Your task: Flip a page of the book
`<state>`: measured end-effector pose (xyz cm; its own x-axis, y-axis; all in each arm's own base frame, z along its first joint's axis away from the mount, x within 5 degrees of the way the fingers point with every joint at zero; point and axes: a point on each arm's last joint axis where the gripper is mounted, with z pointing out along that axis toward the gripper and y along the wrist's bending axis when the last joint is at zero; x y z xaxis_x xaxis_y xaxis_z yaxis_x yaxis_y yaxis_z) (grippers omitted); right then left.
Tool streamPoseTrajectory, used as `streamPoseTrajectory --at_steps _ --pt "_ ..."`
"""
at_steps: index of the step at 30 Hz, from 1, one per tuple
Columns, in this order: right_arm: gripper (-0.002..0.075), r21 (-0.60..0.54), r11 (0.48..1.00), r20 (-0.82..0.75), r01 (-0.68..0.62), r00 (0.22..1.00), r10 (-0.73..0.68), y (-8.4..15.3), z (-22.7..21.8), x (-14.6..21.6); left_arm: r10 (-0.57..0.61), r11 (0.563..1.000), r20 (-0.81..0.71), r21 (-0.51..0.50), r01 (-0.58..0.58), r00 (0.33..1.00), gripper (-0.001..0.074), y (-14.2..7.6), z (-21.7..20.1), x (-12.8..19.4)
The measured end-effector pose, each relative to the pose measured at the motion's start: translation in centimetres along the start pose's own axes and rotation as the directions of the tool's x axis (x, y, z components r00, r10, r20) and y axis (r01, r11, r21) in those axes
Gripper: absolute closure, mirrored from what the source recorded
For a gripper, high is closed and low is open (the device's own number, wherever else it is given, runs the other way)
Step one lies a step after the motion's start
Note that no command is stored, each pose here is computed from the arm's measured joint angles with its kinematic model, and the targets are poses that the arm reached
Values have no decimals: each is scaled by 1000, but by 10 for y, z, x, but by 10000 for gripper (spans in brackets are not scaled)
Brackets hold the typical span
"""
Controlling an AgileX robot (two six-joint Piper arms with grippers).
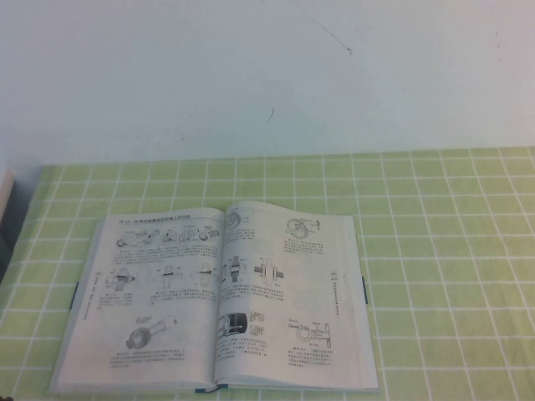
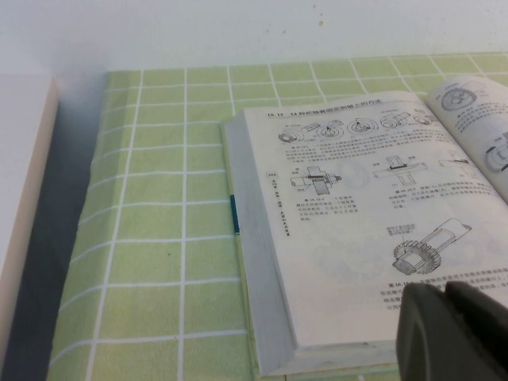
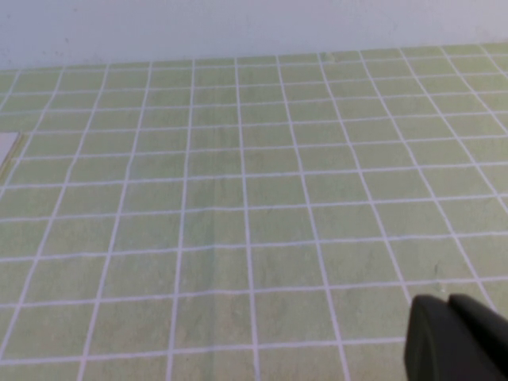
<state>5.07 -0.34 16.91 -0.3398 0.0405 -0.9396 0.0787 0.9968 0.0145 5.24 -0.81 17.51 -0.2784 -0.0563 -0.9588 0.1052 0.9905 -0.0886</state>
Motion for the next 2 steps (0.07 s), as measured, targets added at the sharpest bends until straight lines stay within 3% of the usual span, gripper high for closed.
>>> streamPoseTrajectory --at_steps 2 --pt "729 0 1000 0 0 1000 0 0 0 0 0 1000 0 0 0 1000 738 0 0 0"
